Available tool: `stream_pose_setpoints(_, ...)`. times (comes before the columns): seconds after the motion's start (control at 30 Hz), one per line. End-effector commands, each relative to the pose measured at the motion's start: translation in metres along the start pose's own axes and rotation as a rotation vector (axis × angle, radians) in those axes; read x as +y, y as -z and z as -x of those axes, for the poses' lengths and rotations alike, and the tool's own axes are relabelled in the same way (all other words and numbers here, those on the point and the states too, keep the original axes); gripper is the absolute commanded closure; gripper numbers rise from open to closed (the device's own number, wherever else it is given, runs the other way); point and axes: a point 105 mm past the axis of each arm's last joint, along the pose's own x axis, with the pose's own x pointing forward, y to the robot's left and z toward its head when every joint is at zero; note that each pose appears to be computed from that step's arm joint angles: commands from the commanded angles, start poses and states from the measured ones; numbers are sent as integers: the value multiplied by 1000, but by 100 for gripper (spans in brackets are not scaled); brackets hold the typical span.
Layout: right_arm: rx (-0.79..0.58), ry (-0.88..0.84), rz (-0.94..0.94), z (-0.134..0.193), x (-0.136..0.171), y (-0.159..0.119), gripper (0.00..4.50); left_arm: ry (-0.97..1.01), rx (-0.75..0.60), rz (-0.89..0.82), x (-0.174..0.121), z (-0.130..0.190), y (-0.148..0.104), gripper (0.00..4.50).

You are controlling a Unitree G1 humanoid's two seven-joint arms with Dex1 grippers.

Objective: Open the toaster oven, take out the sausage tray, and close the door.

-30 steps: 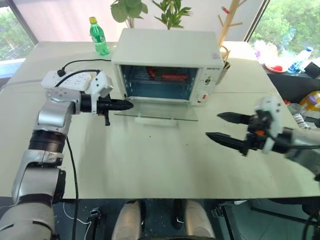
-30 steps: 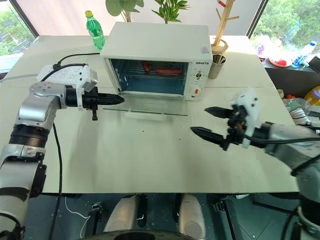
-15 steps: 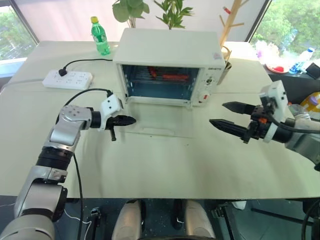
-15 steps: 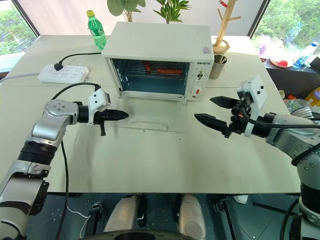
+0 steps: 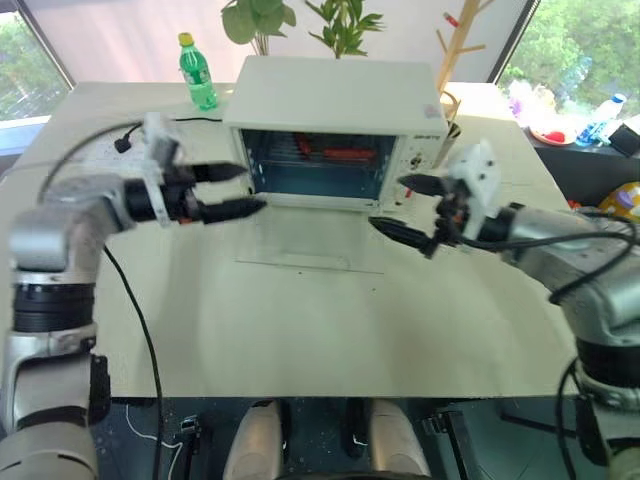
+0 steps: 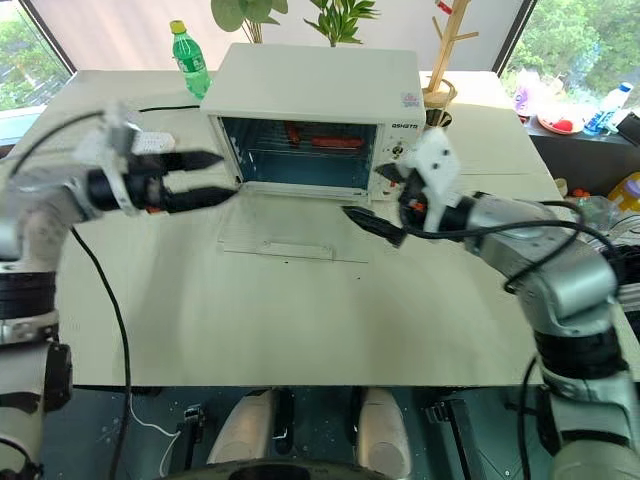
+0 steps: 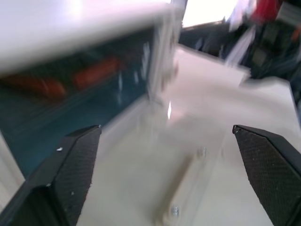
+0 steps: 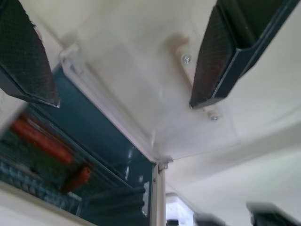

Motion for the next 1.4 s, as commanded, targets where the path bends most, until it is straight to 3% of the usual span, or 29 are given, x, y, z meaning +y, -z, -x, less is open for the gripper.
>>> stream_pose_setpoints(0.03, -16, 50, 178, -23, -4, -12, 0, -43, -2, -32, 1, 2, -8, 6)
stream_pose_setpoints(0.23, 8, 82, 411, -85, -11, -5, 0, -47, 58, -61, -2, -1, 7, 6)
stream_pose_setpoints(0.37, 4, 110, 498, -113, -18, -6, 133, -55, 71, -74, -1, -1, 11, 0)
stream_pose_setpoints(0.7, 19, 148, 568, -148, -29, 1, 133, -66, 76, -102, -1, -1, 10, 0)
stream_pose_setpoints(1.07, 58, 173, 608, -165, -33, 12, 133, -81, 80, -99, 7, -5, 14, 0)
stream_pose_setpoints(1.17, 74, 186, 612, -166, -36, 15, 220, -87, 78, -99, 12, -8, 13, 0)
stream_pose_setpoints(1.27, 86, 196, 613, -167, -37, 18, 367, -89, 77, -104, 15, -11, 12, 0)
stream_pose_setpoints(1.4, 109, 224, 630, -167, -40, 19, 367, -88, 74, -111, 17, -13, 11, 0)
